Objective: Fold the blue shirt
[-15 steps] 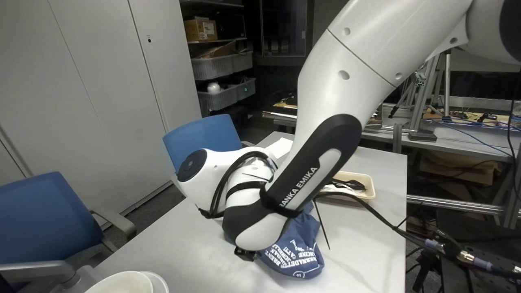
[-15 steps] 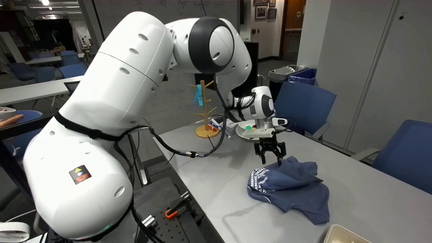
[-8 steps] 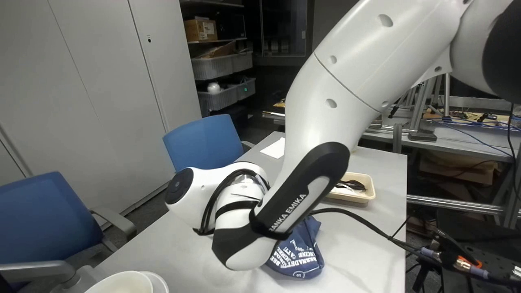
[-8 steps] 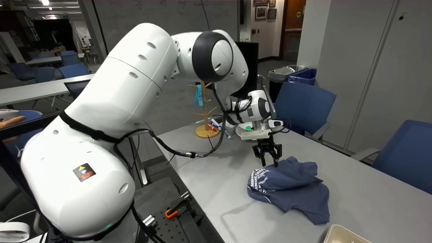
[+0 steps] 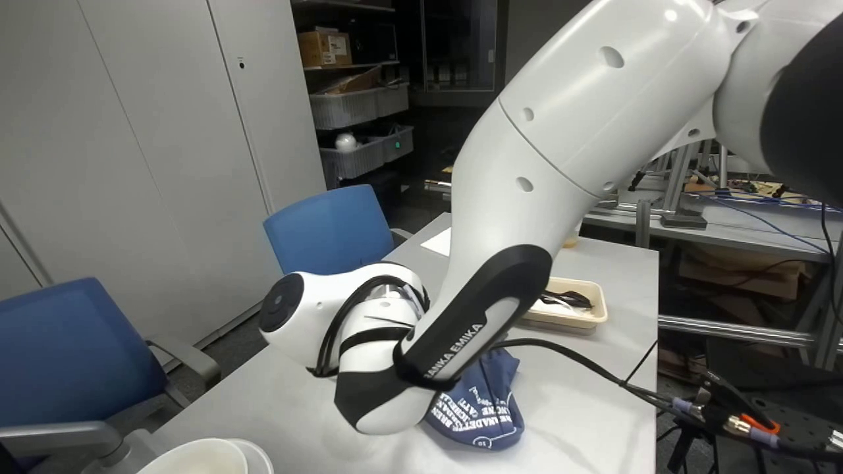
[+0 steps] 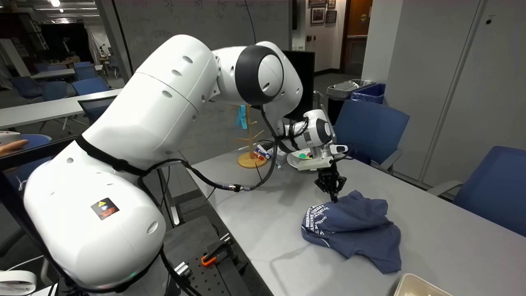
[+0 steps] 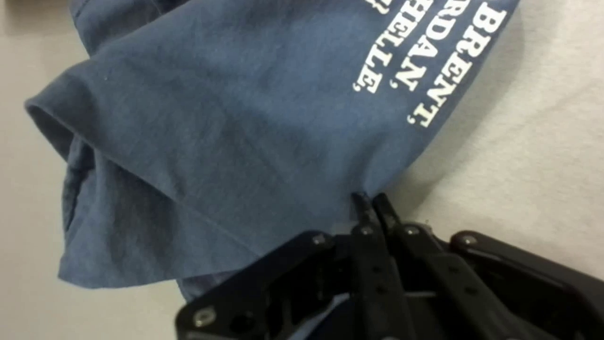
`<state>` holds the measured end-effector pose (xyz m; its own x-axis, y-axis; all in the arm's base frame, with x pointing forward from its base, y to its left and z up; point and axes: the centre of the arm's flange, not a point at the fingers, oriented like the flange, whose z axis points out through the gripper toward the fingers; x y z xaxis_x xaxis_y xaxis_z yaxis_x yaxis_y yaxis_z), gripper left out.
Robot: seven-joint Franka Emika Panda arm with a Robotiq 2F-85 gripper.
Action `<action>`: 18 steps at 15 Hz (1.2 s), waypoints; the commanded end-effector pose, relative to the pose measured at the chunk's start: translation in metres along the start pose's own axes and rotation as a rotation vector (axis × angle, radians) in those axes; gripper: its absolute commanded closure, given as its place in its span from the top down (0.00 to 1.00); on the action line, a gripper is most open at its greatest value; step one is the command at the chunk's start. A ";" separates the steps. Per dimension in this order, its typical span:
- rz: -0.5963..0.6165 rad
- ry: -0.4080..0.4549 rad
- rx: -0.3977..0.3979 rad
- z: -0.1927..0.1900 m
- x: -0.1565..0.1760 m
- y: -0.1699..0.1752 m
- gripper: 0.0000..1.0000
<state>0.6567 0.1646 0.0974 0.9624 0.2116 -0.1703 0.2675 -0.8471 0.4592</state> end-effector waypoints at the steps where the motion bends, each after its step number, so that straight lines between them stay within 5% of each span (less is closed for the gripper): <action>1: 0.028 -0.006 -0.046 -0.004 0.010 0.002 0.00; 5: 0.029 -0.033 -0.048 -0.014 -0.006 0.019 0.01; 18: 0.062 -0.350 -0.013 -0.021 -0.136 0.107 0.01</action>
<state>0.5865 0.0850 0.1685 0.9192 0.0067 -0.3937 0.2270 -0.8260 0.5159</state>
